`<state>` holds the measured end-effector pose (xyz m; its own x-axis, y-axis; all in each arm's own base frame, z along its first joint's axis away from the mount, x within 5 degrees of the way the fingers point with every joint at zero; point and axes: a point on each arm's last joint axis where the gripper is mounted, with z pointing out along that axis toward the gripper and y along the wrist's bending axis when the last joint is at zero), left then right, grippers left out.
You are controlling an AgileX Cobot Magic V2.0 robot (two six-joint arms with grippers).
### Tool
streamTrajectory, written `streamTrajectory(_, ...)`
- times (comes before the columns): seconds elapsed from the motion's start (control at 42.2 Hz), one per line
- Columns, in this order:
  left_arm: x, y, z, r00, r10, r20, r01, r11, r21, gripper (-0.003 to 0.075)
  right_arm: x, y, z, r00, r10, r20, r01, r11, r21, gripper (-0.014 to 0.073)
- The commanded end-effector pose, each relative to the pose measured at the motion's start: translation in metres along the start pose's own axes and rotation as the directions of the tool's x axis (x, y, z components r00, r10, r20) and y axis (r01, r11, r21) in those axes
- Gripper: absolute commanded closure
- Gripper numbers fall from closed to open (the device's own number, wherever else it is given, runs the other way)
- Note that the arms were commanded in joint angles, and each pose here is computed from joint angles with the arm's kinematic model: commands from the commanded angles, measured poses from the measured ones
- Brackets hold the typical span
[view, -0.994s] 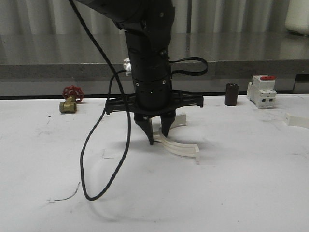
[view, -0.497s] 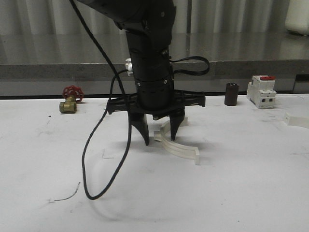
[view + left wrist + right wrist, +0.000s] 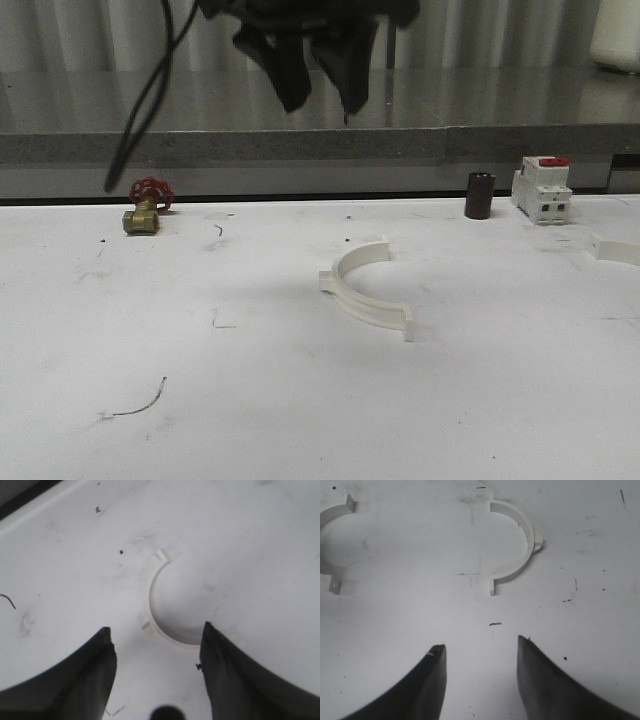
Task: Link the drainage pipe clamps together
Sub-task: 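Open the left gripper and lift it away from the clamp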
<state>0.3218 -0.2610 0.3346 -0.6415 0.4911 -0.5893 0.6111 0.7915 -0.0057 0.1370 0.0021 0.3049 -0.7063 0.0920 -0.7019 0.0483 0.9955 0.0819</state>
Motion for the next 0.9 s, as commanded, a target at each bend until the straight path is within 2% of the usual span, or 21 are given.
streamTrajectory(0.0,-0.003,0.009,-0.064,0.981,0.033,0.193,-0.049,0.996,0.081,0.0345,-0.012,0.000,-0.006,0.997,-0.007,0.081,0.006,1.000,0.007,0.0228)
streamTrajectory(0.047,0.005,0.014,-0.070,0.980,0.025,0.197,-0.047,0.993,0.105,0.0345,-0.012,0.000,-0.006,0.997,-0.007,0.081,0.006,1.000,0.007,0.0228)
streamTrajectory(0.26,0.053,0.031,-0.115,0.953,-0.022,0.302,0.007,0.999,0.051,0.0345,-0.012,0.000,-0.006,0.997,-0.007,0.081,0.006,1.000,0.007,0.0228)
streamTrajectory(0.426,0.101,0.027,-0.138,0.932,-0.029,0.361,0.017,0.999,0.035,0.0345,-0.012,0.000,-0.006,0.997,-0.007,0.081,0.006,1.000,0.007,0.0228)
streamTrajectory(0.686,0.179,0.018,-0.159,0.930,-0.027,0.367,0.015,0.999,0.036,0.0345,-0.012,0.000,-0.006,0.997,-0.007,0.081,0.006,1.000,0.007,0.0228)
streamTrajectory(0.876,0.224,0.013,-0.167,0.929,-0.024,0.370,0.010,0.999,0.041,0.0345,-0.012,0.000,-0.006,0.997,-0.007,0.081,0.006,1.000,0.007,0.0228)
